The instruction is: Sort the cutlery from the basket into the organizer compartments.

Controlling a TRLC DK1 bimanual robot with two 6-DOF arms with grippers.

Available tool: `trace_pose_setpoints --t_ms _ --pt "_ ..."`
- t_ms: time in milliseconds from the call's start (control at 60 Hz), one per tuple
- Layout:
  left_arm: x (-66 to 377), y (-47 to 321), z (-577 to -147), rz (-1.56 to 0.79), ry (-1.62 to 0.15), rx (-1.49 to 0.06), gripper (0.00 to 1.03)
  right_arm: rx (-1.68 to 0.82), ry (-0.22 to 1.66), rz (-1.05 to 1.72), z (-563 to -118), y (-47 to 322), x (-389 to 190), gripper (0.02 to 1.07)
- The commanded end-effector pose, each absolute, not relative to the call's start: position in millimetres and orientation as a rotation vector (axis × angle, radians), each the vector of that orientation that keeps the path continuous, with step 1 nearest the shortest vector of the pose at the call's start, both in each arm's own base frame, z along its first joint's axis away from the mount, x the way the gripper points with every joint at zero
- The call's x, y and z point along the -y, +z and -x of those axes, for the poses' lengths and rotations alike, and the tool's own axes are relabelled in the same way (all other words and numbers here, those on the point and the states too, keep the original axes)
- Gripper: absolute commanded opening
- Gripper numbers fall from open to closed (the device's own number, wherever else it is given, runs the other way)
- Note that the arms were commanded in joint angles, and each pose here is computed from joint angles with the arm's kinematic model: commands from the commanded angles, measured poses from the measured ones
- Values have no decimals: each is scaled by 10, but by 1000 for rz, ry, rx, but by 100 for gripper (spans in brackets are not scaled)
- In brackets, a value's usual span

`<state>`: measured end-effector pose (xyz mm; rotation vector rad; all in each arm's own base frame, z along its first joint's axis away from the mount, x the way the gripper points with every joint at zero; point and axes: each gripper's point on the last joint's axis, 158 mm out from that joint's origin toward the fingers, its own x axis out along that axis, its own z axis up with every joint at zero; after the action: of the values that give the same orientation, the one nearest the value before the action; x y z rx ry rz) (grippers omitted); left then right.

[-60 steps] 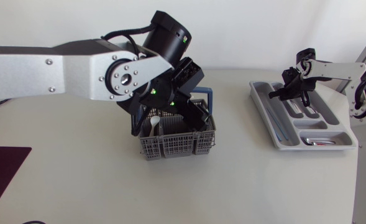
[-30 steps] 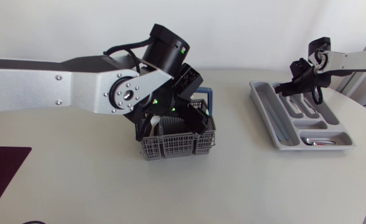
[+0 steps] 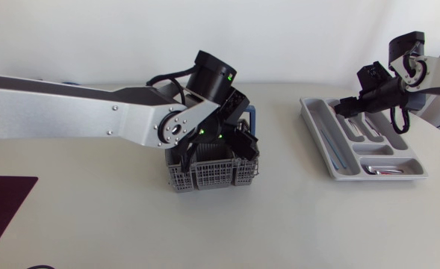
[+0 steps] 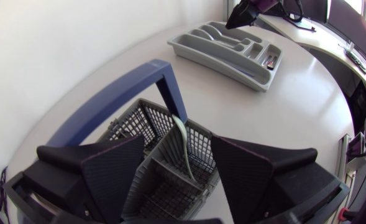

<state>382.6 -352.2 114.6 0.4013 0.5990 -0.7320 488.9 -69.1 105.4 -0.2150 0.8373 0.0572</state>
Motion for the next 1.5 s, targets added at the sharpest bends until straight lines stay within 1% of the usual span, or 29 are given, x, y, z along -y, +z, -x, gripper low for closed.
trace_pose_setpoints --t_ms 0,100,150,200,433,550,667,850,1017,1200,1483 --pt "3521 1006 -3876 -371 -704 -647 61 -821 74 201 -4770 1126 555 66" --pt "3500 988 -3923 -332 -685 -683 57 -813 95 197 -4657 1171 444 66" --pt "3497 994 -3936 -304 -686 -702 56 -819 110 197 -4583 1162 372 66" --pt "3504 1002 -3939 -283 -688 -718 52 -820 129 195 -4517 1158 305 66" --pt "3576 1011 -3915 -238 -692 -734 52 -802 304 189 -4128 1148 -207 68" --pt "3599 952 -3893 -230 -692 -744 52 -806 339 194 -4006 1096 -337 68" --pt "3634 926 -3853 -224 -689 -729 52 -811 352 195 -3944 1063 -394 68" --pt "3705 937 -3868 -260 -611 -631 52 -809 363 196 -3884 995 -454 68" --pt "3627 848 -3948 -277 -554 -630 52 -800 369 201 -3855 998 -484 68" --pt "3601 763 -3966 -284 -542 -642 52 -793 382 205 -3831 1018 -543 68" --pt "3571 664 -4009 -287 -530 -652 52 -793 392 205 -3789 950 -594 68"
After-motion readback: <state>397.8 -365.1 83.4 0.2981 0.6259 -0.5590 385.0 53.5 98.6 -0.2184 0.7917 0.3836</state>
